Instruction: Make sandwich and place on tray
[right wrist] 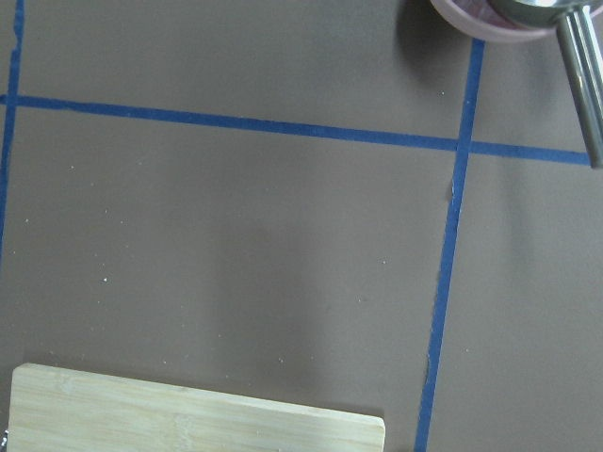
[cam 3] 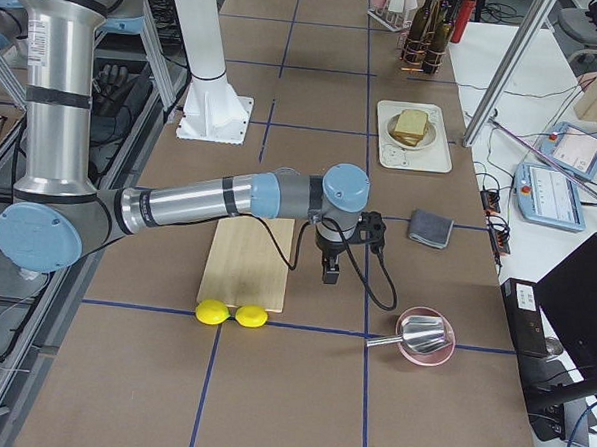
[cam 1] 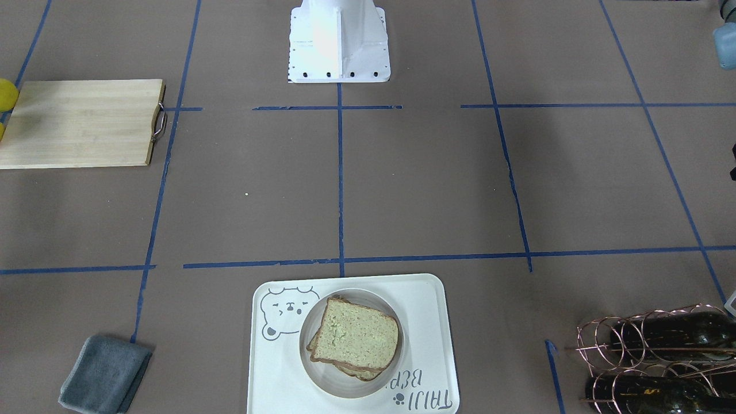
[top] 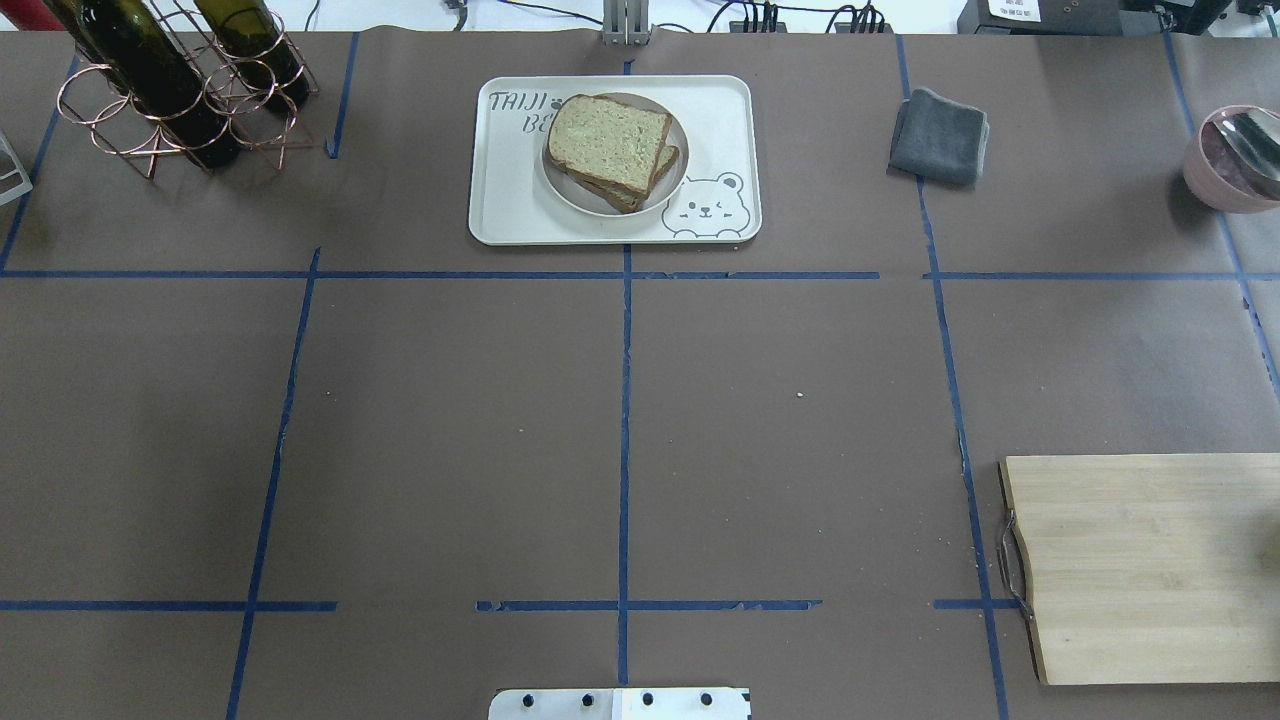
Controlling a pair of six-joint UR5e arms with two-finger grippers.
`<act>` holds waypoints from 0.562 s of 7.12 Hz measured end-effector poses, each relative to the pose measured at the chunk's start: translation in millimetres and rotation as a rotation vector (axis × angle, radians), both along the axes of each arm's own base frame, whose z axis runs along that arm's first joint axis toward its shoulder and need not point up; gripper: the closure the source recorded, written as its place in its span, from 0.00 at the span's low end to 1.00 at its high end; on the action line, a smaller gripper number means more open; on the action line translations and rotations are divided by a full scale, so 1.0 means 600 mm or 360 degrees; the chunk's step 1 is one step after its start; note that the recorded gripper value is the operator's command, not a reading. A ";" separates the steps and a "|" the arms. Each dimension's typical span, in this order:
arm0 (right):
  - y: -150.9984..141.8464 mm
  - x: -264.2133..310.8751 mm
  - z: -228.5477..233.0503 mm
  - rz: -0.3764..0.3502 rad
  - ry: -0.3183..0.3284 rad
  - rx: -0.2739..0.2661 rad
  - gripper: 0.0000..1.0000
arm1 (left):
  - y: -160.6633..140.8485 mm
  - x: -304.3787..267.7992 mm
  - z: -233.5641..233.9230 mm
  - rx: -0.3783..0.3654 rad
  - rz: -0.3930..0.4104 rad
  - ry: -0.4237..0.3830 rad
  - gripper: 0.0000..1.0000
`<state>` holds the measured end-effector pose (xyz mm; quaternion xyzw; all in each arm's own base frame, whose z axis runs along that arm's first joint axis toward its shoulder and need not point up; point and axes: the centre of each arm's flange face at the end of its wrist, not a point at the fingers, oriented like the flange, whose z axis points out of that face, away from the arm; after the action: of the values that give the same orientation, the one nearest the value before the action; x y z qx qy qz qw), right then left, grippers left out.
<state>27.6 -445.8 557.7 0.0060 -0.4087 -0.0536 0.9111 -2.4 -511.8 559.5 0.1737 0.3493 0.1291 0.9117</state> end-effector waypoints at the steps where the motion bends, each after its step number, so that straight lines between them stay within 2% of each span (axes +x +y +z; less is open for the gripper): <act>1: 0.014 0.000 0.003 -0.0002 0.0000 -0.0016 0.00 | 0.012 -0.011 0.003 -0.0041 0.0041 0.0041 0.00; 2: 0.022 -0.001 0.005 -0.0004 -0.0005 -0.0025 0.00 | 0.033 -0.015 0.009 -0.0062 0.0074 0.0092 0.00; 4: 0.028 -0.003 0.012 -0.0008 -0.0006 -0.0039 0.00 | 0.061 -0.022 0.016 -0.0072 0.0096 0.0115 0.00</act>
<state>25.7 -429.1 564.8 -0.0061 -0.4112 -0.0509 0.9101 -15.5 -474.9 569.3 0.1472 0.3900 0.1422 0.8978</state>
